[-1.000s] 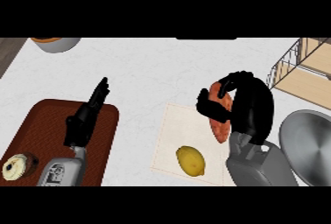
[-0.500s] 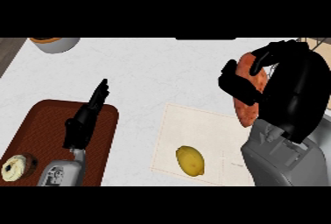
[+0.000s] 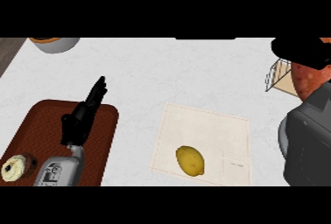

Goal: Pick the sweet potato from the placemat and place it in the tiered shelf

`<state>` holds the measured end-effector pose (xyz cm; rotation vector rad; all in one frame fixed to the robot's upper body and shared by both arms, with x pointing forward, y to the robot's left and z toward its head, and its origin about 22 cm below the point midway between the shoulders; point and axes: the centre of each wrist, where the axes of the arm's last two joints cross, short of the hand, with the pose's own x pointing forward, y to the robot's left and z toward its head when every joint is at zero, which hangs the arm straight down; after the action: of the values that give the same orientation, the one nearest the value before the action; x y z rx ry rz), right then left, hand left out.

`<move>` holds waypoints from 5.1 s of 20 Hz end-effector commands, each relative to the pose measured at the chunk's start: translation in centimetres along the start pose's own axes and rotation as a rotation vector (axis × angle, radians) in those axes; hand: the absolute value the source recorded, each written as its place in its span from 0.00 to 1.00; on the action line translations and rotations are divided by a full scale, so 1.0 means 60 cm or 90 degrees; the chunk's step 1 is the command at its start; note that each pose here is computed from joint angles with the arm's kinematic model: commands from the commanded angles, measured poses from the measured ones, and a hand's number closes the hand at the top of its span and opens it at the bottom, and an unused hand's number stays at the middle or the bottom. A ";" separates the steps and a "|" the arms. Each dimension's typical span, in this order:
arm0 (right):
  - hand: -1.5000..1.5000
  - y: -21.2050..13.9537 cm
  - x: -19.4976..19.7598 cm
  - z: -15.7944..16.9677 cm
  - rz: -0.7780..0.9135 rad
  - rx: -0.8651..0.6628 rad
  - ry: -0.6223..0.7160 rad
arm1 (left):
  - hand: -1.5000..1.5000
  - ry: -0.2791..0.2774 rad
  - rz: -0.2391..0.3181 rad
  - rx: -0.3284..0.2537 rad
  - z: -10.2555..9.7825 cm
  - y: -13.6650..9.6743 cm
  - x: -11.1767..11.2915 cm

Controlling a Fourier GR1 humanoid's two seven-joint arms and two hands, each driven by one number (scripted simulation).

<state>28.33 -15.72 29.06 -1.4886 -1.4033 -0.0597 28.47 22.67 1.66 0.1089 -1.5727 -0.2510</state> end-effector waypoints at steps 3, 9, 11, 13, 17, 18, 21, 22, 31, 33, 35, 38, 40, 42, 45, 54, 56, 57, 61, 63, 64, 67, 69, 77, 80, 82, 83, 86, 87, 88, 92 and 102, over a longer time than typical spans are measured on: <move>1.00 -0.040 -0.017 -0.057 0.046 -0.019 0.065 | 0.50 -0.004 -0.006 -0.008 0.011 0.021 0.001; 1.00 -0.032 -0.017 -0.131 0.070 -0.075 0.072 | 0.50 0.002 -0.002 -0.001 -0.014 0.020 0.006; 1.00 -0.038 -0.026 -0.132 0.077 -0.088 0.064 | 0.50 0.006 0.003 -0.002 0.000 -0.023 0.026; 1.00 -0.012 -0.019 -0.132 0.087 -0.098 0.068 | 0.50 -0.004 0.001 -0.014 0.011 -0.012 0.000; 1.00 -0.064 -0.029 -0.184 0.129 -0.101 0.038 | 0.50 0.003 -0.004 -0.015 -0.002 -0.004 -0.011; 1.00 -0.036 -0.059 -0.177 0.148 -0.113 0.030 | 0.50 -0.002 -0.008 0.002 0.014 -0.016 -0.021; 1.00 -0.052 -0.047 -0.218 0.150 -0.118 0.013 | 0.50 -0.014 -0.008 0.002 -0.030 -0.020 0.018; 1.00 -0.001 -0.072 -0.204 0.138 -0.119 0.024 | 0.50 -0.009 -0.002 -0.004 -0.012 -0.001 -0.003; 1.00 0.045 -0.118 -0.268 0.186 -0.133 -0.048 | 0.50 -0.005 -0.014 -0.015 -0.003 -0.020 -0.006; 1.00 0.040 -0.140 -0.276 0.185 -0.155 -0.023 | 0.50 -0.006 -0.007 -0.010 -0.006 -0.017 -0.003; 1.00 0.053 -0.141 -0.289 0.152 -0.167 -0.008 | 0.50 -0.007 0.001 -0.016 0.020 -0.026 0.019; 1.00 0.056 -0.153 -0.281 -0.021 -0.180 0.001 | 0.50 -0.004 -0.001 -0.008 -0.004 -0.007 -0.015; 1.00 0.044 -0.171 -0.311 -0.009 -0.177 -0.005 | 0.50 -0.002 -0.002 -0.017 0.013 -0.001 0.012; 1.00 0.065 -0.207 -0.313 -0.029 -0.184 -0.007 | 0.50 -0.005 -0.005 -0.011 -0.004 -0.004 -0.008; 1.00 0.046 -0.213 -0.322 -0.020 -0.181 -0.005 | 0.50 -0.009 -0.003 -0.010 0.000 -0.038 0.016; 0.00 0.057 -0.309 -0.354 0.139 -0.239 0.120 | 0.50 0.000 -0.012 -0.011 -0.003 0.004 0.010; 0.00 0.060 -0.317 -0.350 0.147 -0.236 0.127 | 0.50 0.000 -0.008 -0.008 0.013 -0.007 -0.006; 0.00 0.054 -0.296 -0.346 0.144 -0.229 0.130 | 0.50 -0.012 0.000 -0.008 0.001 -0.027 -0.010; 0.00 0.055 -0.309 -0.311 0.063 -0.235 0.143 | 0.50 0.002 -0.002 0.006 -0.002 -0.009 0.005; 0.00 0.042 -0.273 -0.316 0.030 -0.231 0.145 | 0.50 -0.004 -0.010 0.006 -0.007 -0.003 -0.011; 0.00 0.030 -0.289 -0.324 0.011 -0.236 0.134 | 0.50 0.005 0.004 -0.003 -0.006 0.006 -0.019; 0.00 -0.013 -0.287 -0.345 -0.035 -0.224 0.140 | 0.50 0.002 0.004 0.001 -0.006 -0.003 0.013; 0.00 -0.026 -0.260 -0.344 -0.061 -0.204 0.118 | 0.50 0.001 -0.006 0.001 -0.008 -0.007 -0.008; 0.00 -0.093 -0.218 -0.351 -0.166 -0.263 0.129 | 0.50 -0.003 -0.003 -0.005 -0.010 -0.023 0.007; 0.00 -0.115 -0.242 -0.339 -0.248 -0.329 0.148 | 0.50 0.007 -0.007 0.006 0.007 0.001 -0.017; 0.00 -0.178 -0.215 -0.346 -0.257 -0.361 0.160 | 0.50 0.001 -0.009 0.007 0.004 -0.003 -0.012; 0.00 -0.194 -0.254 -0.345 -0.261 -0.382 0.184 | 0.50 0.008 0.000 0.005 0.021 -0.009 -0.017; 0.00 -0.237 -0.271 -0.340 -0.255 -0.401 0.219 | 0.50 0.002 -0.003 0.004 0.025 -0.001 -0.014; 0.00 -0.261 -0.277 -0.332 -0.254 -0.391 0.248 | 0.50 0.007 -0.007 -0.005 0.009 -0.005 0.004; 0.00 -0.277 -0.272 -0.318 -0.244 -0.383 0.268 | 0.50 0.013 -0.003 0.020 0.008 -0.026 -0.012; 0.00 -0.329 -0.298 -0.283 -0.192 -0.328 0.329 | 0.50 0.010 -0.009 0.022 0.010 0.019 0.013; 0.00 -0.469 -0.434 -0.166 -0.157 -0.266 0.318 | 0.50 0.021 0.005 0.029 0.028 0.017 -0.018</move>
<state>9.35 -47.02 35.75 -1.4808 -1.2098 -0.9008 27.24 23.84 0.97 0.1505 -1.5511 -0.2056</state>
